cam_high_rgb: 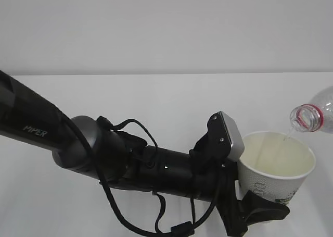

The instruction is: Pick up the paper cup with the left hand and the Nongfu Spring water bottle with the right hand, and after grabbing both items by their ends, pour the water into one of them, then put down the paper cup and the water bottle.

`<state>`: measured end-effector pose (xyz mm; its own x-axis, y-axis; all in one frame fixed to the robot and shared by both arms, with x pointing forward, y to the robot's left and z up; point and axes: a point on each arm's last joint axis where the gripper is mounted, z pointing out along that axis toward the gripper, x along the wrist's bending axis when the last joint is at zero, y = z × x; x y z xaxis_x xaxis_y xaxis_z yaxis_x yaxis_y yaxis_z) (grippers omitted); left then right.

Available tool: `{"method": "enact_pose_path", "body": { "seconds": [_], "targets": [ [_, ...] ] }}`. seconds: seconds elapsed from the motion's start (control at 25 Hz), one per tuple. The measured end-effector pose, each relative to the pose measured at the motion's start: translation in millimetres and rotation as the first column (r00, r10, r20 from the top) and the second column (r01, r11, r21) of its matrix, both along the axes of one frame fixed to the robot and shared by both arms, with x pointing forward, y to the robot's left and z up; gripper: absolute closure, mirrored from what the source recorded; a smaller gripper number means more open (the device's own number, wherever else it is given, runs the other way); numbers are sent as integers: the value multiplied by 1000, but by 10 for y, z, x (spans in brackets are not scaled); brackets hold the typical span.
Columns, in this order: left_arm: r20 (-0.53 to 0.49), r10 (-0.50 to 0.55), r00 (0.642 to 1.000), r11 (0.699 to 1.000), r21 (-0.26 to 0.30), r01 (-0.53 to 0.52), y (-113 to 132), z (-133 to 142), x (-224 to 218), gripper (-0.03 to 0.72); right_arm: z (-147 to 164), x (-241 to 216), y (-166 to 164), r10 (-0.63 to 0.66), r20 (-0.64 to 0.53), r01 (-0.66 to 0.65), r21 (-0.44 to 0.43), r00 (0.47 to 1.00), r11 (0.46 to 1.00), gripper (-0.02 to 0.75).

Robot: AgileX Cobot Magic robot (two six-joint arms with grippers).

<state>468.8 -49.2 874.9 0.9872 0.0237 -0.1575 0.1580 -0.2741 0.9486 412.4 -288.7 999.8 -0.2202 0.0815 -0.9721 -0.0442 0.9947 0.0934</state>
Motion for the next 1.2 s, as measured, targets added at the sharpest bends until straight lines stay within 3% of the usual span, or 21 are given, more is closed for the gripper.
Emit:
{"method": "enact_pose_path", "body": {
  "seconds": [1.2],
  "targets": [
    [1, -1, 1000, 1000, 1, 1, 0, -1, -1, 171, 0, 0, 0, 2, 0, -2, -7, 1000, 1000, 292]
  ]
}}
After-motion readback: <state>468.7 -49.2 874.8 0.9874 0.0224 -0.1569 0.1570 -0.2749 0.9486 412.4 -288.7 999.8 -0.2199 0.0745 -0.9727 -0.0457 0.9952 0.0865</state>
